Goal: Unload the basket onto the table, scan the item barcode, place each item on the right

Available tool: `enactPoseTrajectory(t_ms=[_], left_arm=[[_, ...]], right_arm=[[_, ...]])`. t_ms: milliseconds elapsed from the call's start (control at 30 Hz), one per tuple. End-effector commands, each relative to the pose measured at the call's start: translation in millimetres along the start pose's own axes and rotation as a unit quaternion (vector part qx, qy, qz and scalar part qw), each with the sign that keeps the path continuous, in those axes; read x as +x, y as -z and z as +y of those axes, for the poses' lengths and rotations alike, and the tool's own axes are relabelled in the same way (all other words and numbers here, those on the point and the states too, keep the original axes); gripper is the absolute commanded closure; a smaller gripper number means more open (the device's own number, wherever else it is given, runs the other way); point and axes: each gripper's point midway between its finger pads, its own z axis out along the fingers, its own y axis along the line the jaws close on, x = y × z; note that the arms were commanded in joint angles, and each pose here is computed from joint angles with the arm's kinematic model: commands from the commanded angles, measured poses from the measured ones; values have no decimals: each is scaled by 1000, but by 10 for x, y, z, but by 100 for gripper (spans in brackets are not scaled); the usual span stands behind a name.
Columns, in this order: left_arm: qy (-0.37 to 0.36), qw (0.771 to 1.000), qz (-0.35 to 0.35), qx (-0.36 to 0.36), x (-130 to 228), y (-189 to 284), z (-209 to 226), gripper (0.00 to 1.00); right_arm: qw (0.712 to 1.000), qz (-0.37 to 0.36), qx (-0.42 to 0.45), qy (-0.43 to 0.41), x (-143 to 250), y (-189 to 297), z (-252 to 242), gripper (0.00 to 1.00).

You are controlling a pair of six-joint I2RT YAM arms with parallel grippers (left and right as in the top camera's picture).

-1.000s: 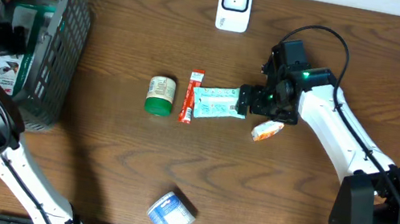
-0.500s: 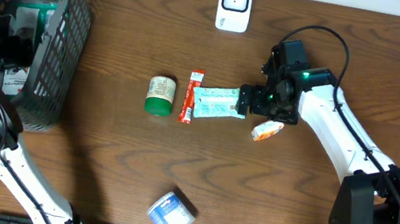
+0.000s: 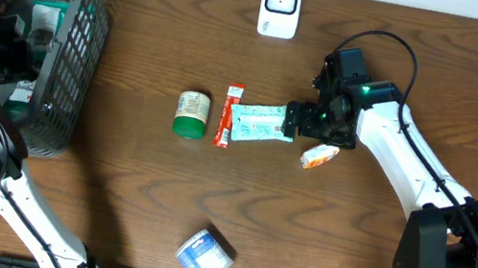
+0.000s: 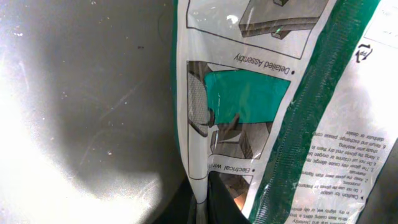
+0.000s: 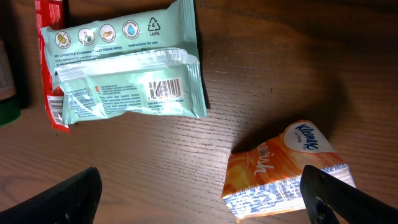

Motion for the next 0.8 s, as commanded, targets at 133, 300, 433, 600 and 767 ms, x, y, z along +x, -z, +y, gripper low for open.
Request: enactPoseTrajectory(t_ms=[133,300,433,600,767], left_arm=[[-14,994,-103,-23,-353,817,-148,93],[2,969,-240,-53,-591,1862,-352,93],[26,939,-330,-94,-602,2609,-428,93],[45,908,-394,-135,-425,3261,-508,93],[82,881,-455,-98,-241,3748,-757,93]], right_arm=[[1000,-11,0,-1,-34,63,44,1],[1000,-11,0,-1,-32,62,44,1],[1000,-11,0,-1,-32,62,44,1],[1000,-11,0,-1,-32,62,44,1],[1000,-11,0,-1,-34,63,45,1]])
